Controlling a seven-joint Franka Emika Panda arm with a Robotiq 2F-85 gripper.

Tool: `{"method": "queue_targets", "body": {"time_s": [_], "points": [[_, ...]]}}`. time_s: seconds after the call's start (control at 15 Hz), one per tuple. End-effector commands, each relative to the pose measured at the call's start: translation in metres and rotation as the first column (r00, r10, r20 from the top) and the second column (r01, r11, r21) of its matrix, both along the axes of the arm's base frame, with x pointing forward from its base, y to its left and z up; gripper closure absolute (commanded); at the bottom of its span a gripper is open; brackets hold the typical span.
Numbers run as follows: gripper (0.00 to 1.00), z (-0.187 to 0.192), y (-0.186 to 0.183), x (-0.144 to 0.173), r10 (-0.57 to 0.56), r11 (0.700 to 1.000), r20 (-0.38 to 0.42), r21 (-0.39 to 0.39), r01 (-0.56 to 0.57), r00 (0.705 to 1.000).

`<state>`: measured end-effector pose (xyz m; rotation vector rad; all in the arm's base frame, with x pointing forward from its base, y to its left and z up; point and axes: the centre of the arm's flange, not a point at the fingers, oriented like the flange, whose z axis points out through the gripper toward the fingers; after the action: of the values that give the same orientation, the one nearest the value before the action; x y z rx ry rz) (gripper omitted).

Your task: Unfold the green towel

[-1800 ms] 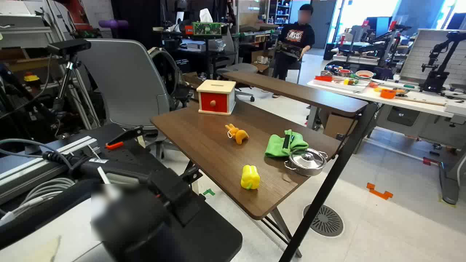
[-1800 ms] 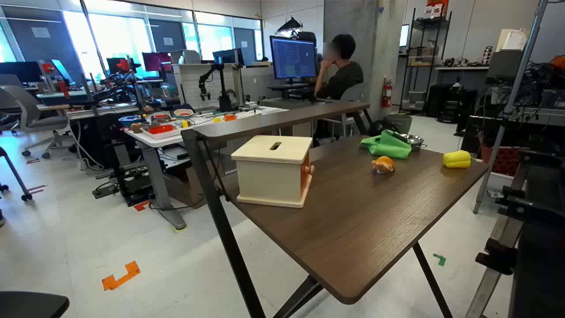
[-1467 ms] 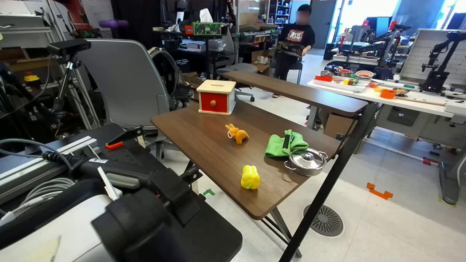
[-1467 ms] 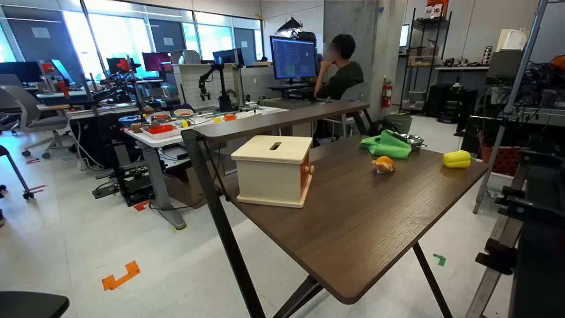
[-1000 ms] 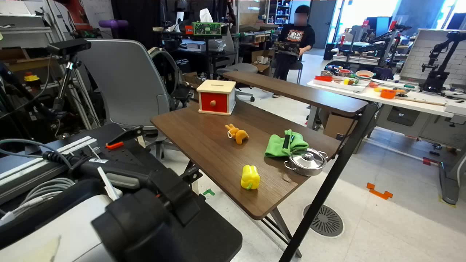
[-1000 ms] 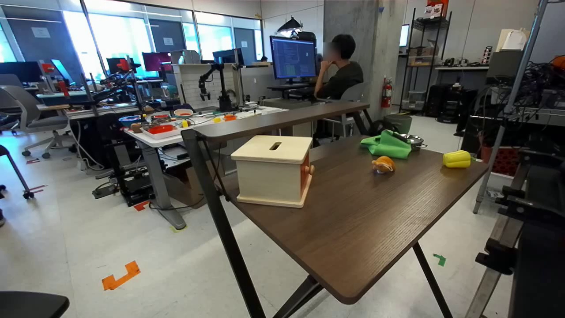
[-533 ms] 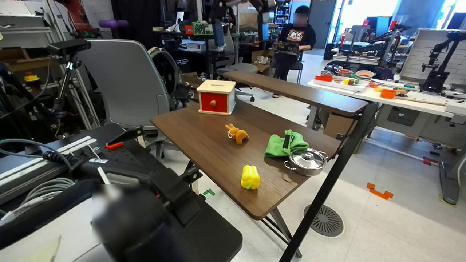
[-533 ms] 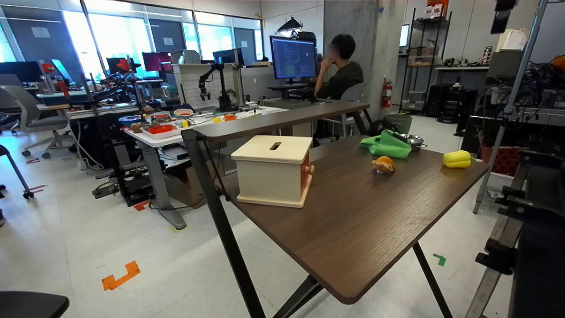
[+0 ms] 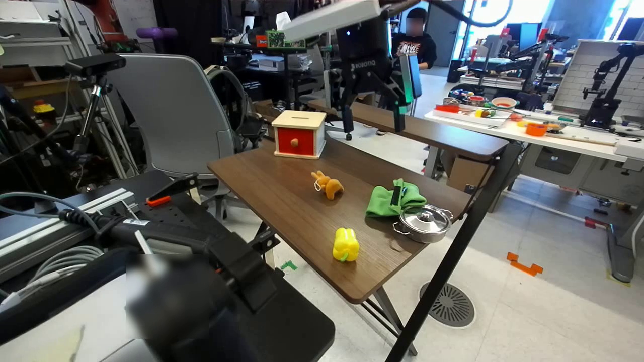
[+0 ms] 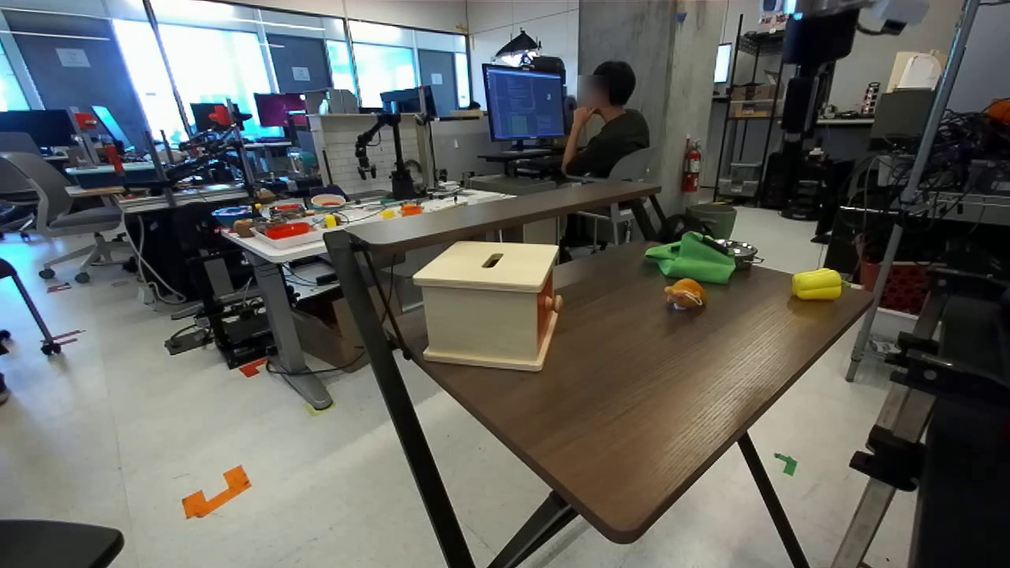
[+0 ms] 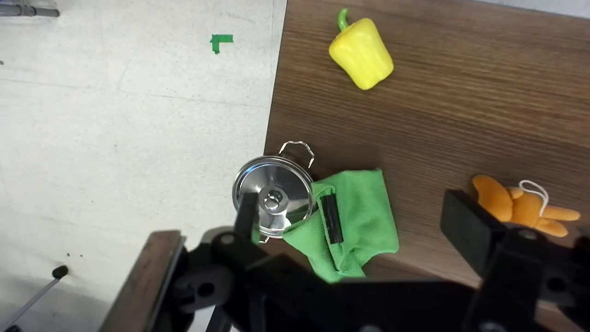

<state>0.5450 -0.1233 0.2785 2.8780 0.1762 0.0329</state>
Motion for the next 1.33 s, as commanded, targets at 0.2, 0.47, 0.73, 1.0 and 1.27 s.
{"method": "queue_targets", "body": {"time_s": [0.2, 0.47, 0.73, 1.0, 1.27], "points": [[0.00, -0.063, 0.010, 0.050, -0.083, 0.996, 0.033, -0.041, 0.085, 0.996], [0.00, -0.090, 0.011, 0.058, -0.130, 0.990, 0.038, -0.053, 0.132, 0.991], [0.00, -0.109, 0.001, 0.070, -0.142, 0.986, 0.061, -0.081, 0.147, 0.988], [0.00, -0.122, -0.006, 0.082, -0.136, 0.986, 0.069, -0.092, 0.142, 0.988], [0.00, -0.136, -0.008, 0.094, -0.126, 0.987, 0.053, -0.092, 0.130, 0.991]]}}
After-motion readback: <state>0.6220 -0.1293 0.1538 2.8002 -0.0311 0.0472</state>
